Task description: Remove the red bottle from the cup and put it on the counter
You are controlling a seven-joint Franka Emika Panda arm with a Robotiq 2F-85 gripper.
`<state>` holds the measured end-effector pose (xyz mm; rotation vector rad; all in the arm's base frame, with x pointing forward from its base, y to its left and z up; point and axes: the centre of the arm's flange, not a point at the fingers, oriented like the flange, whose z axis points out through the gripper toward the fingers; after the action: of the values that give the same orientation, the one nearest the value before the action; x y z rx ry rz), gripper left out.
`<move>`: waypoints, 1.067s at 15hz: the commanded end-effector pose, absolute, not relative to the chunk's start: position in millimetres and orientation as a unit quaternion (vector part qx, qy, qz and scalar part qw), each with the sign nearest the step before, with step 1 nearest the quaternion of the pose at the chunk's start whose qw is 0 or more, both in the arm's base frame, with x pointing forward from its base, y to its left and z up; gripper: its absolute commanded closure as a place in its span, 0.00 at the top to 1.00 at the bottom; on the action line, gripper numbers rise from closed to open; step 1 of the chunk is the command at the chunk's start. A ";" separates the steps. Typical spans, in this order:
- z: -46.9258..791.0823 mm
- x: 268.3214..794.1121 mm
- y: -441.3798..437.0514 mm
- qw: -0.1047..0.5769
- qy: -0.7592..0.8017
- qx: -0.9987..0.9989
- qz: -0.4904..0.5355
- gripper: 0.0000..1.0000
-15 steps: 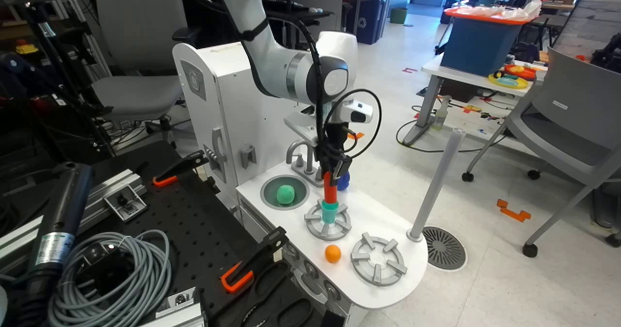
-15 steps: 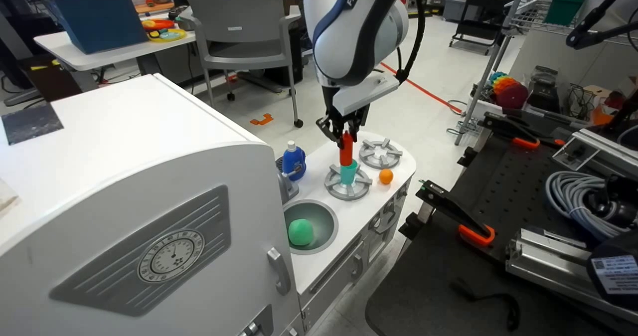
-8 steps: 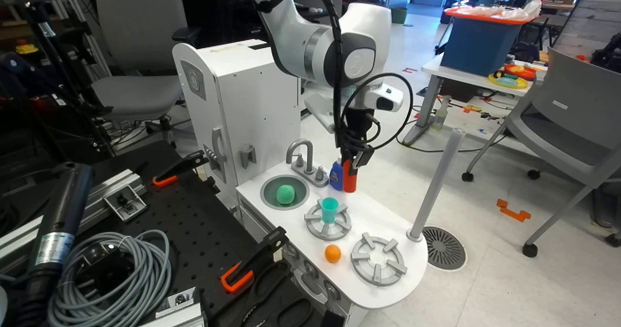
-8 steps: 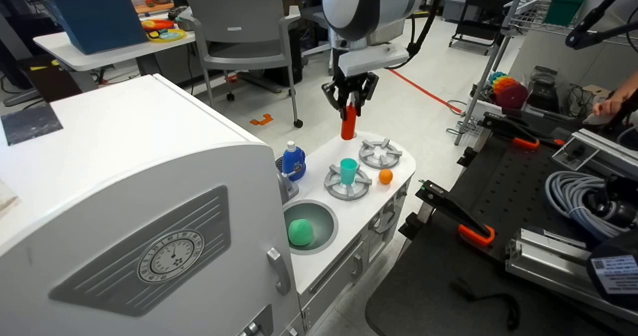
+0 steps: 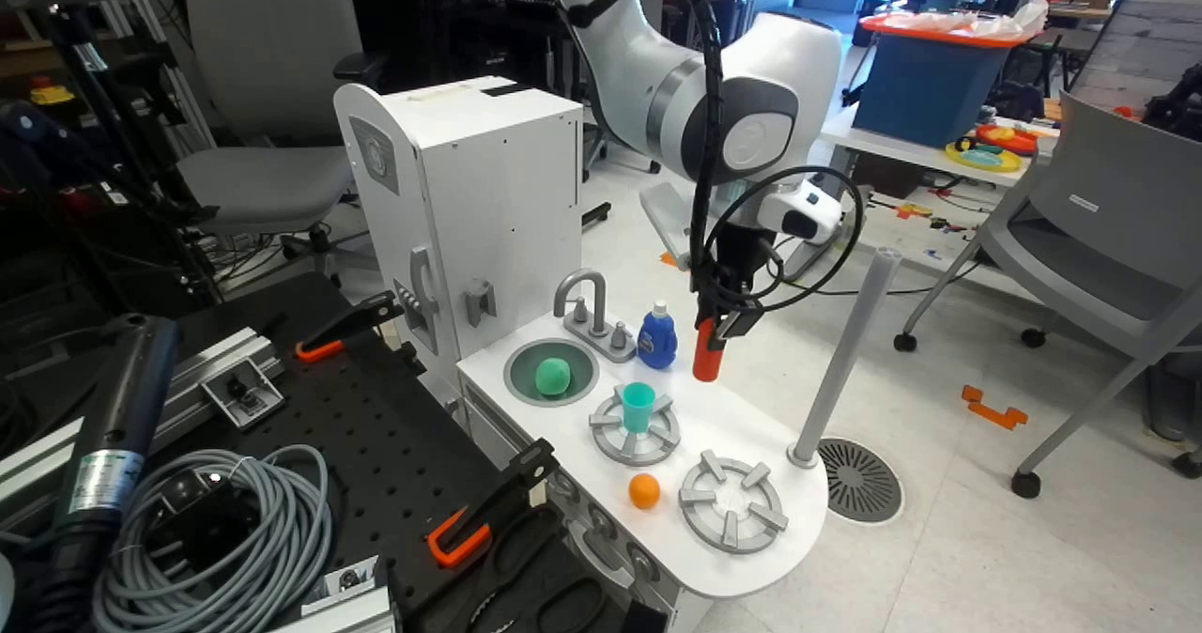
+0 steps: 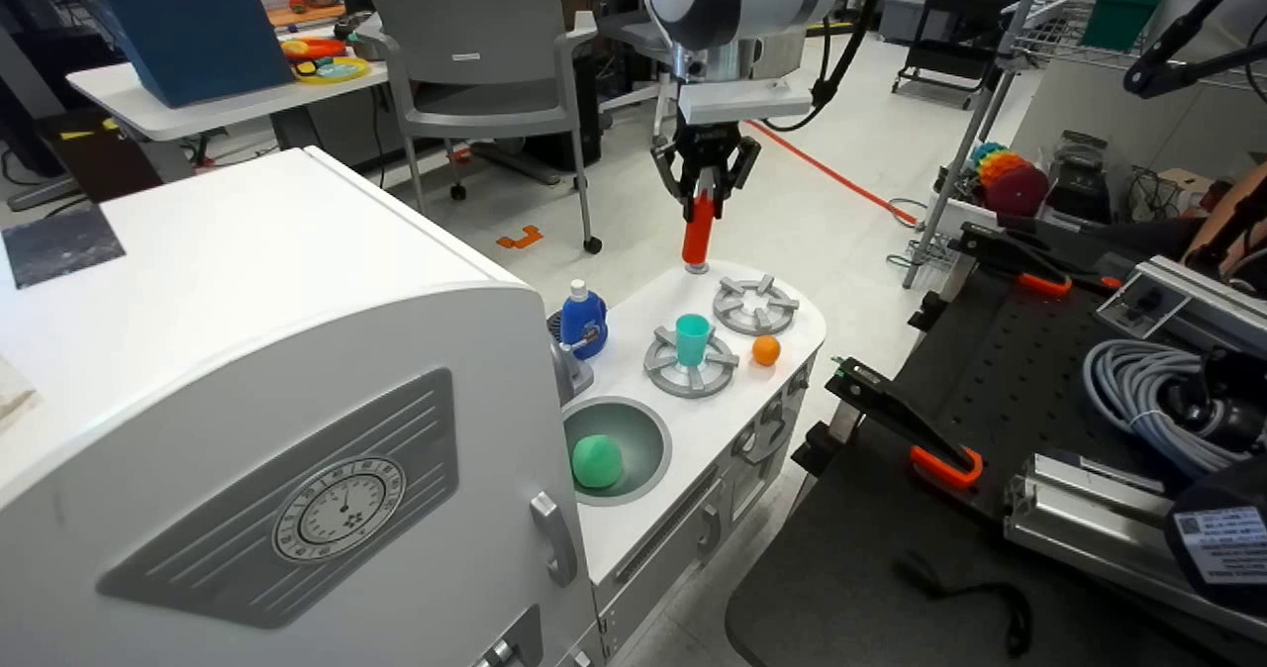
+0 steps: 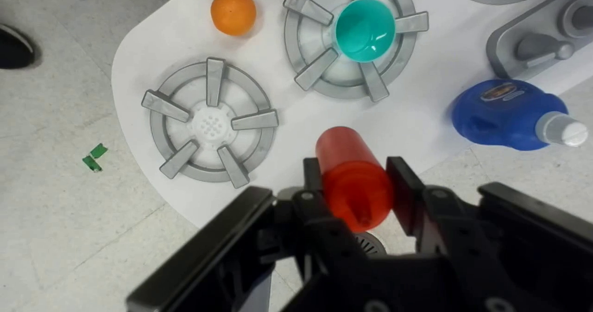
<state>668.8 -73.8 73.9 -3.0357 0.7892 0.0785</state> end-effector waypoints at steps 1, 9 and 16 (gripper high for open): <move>34.9 702.7 -81.9 0.020 0.282 -0.958 0.044 0.14; -39.3 730.3 -95.7 0.011 0.330 -0.941 0.069 0.14; -64.9 745.4 -88.2 0.005 0.331 -0.941 0.069 0.14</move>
<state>710.1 -85.1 -50.6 -2.9535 1.0171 0.2180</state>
